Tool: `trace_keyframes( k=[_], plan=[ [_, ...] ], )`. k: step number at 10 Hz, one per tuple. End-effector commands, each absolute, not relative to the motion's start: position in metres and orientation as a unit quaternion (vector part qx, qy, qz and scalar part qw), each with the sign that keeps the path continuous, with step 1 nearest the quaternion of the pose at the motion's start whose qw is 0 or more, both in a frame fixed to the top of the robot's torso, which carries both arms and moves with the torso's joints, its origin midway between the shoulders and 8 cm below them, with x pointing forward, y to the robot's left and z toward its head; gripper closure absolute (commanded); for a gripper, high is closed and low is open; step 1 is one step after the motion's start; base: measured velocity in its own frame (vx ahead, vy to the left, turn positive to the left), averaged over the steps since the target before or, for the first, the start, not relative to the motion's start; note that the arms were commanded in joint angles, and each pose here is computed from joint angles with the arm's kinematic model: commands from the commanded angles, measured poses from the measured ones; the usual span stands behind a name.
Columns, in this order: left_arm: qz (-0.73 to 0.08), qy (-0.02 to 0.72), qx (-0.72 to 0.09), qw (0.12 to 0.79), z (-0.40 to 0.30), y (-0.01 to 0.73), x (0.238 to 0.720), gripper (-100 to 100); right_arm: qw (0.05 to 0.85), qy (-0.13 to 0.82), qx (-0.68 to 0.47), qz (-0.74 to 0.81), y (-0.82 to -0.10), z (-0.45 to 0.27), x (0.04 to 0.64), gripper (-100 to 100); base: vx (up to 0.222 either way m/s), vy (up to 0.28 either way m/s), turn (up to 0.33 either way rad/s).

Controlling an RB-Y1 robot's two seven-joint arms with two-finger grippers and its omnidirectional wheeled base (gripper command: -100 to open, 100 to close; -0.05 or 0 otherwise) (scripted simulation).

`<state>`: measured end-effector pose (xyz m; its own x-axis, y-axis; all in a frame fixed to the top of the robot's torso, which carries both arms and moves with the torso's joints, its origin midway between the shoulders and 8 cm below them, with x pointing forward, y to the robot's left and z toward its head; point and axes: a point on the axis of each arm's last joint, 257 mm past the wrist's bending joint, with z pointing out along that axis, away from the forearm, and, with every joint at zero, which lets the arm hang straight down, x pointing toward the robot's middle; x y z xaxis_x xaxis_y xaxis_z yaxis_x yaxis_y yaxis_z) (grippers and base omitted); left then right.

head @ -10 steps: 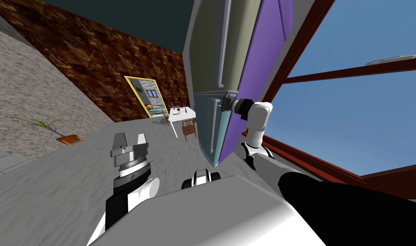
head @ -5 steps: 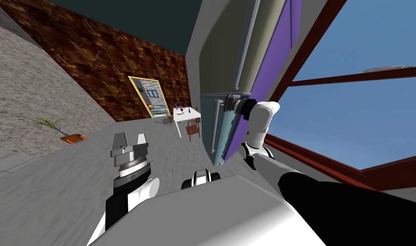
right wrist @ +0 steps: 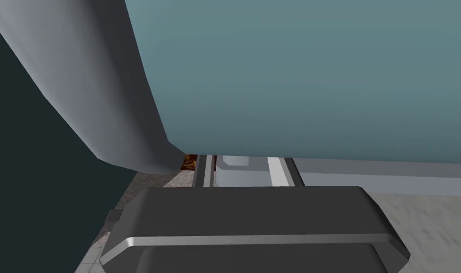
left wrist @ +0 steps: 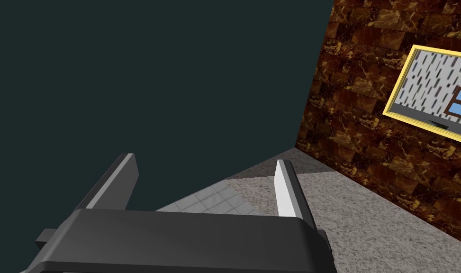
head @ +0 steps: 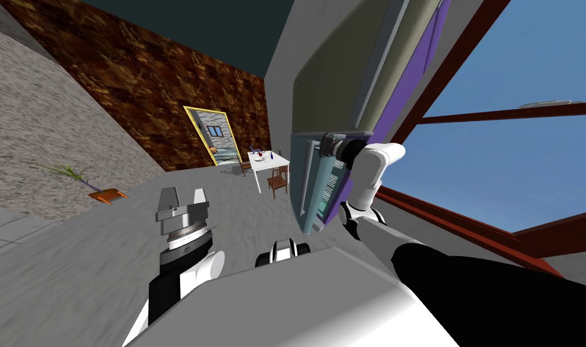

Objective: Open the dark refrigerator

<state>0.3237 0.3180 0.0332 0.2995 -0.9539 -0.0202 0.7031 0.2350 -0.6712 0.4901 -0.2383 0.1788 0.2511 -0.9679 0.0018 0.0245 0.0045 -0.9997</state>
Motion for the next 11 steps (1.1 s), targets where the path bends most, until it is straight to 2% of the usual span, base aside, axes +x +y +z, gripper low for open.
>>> trace_keyframes(
  k=[1,3,11],
  plan=[
    [-0.549,0.22,-0.284,0.754,0.033,0.318,0.324,0,0.55,0.453,-0.533,-0.457,-0.257,0.178,0.487,100,0.001,0.356,0.01],
    [-0.549,0.221,-0.284,0.754,0.033,0.318,0.324,0,0.543,0.455,-0.525,-0.472,-0.267,0.182,0.485,100,0.03,0.16,-0.02],
    [-0.549,0.221,-0.284,0.754,0.033,0.318,0.324,0,0.478,0.516,-0.473,-0.531,-0.323,0.178,0.462,100,0.117,0.313,0.012]
  ],
)
